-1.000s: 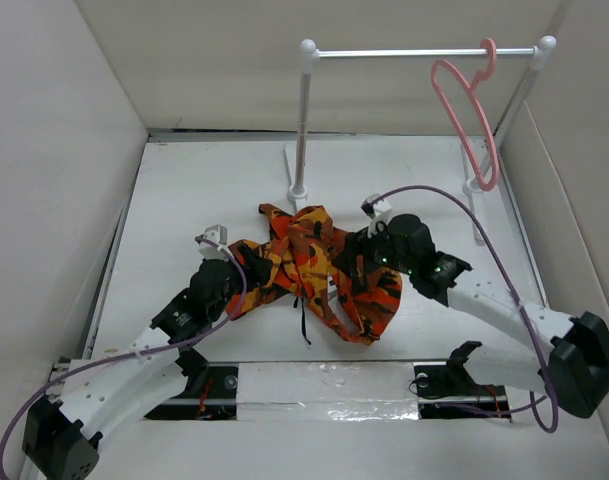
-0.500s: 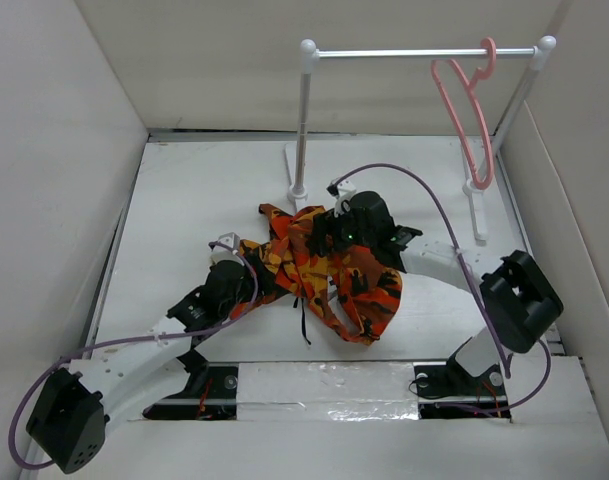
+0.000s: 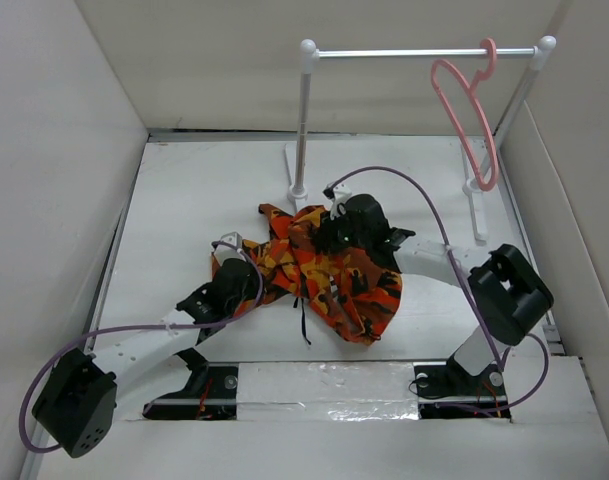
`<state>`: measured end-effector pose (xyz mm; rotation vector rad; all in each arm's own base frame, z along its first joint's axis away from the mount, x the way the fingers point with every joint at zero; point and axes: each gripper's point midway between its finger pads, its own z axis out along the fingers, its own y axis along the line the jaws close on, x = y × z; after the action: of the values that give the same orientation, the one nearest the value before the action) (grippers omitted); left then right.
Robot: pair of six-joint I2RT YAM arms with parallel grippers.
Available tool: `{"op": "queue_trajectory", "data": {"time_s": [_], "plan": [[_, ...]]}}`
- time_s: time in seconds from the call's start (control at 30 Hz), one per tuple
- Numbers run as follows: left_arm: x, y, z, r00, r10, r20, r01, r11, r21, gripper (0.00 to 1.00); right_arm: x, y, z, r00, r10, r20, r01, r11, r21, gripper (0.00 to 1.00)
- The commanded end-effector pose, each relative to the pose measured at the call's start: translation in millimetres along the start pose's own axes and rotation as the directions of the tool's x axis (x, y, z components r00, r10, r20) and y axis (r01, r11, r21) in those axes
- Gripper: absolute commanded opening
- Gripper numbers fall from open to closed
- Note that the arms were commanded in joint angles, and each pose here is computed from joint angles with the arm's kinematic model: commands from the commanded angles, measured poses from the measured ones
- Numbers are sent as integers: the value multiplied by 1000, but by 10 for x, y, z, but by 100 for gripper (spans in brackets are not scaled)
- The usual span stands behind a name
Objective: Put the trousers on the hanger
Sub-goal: Flatten out the trousers at the center of the board.
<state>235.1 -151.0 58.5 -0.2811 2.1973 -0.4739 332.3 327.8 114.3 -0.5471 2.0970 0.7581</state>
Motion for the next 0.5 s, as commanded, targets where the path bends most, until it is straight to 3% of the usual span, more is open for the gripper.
{"op": "queue_trajectory", "data": {"time_s": [0.0, 0.03, 0.1, 0.2, 0.23, 0.3, 0.33, 0.37, 0.47], "plan": [[-284, -58, -16, 995, -28, 94, 30, 999, -21, 0, -517, 186, -238, 982, -27, 188, 34, 999, -32, 14], [-341, -56, -35, 993, -36, 114, 39, 999, -29, 0, -504, 173, -305, 981, -32, 191, 36, 999, -21, 5], [-595, -43, -143, 979, -49, 200, 62, 996, -59, 0, -635, 222, -598, 971, -56, 234, 52, 998, 21, 0], [-1022, -5, -415, 938, -73, 338, 114, 988, -103, 0, -536, 273, -933, 971, -76, 226, 65, 996, 55, 0], [-1124, 0, -490, 924, -83, 373, 131, 986, -106, 0, -678, 389, -1216, 955, -83, 283, 75, 996, 39, 0], [-1397, 25, -713, 880, -113, 462, 178, 979, -101, 0, -530, 405, -1489, 962, -99, 253, 79, 993, 86, 0], [-1471, 17, -787, 867, -121, 483, 188, 978, -94, 0, -641, 489, -1793, 944, -94, 315, 75, 995, 73, 0], [-1557, 46, -889, 846, -133, 516, 209, 974, -92, 0, -534, 476, -1928, 954, -90, 286, 68, 994, 85, 0], [-1743, 7, -1082, 799, -188, 571, 256, 966, -40, 0, -603, 660, -2485, 937, -70, 341, 57, 997, 46, 0]]}}
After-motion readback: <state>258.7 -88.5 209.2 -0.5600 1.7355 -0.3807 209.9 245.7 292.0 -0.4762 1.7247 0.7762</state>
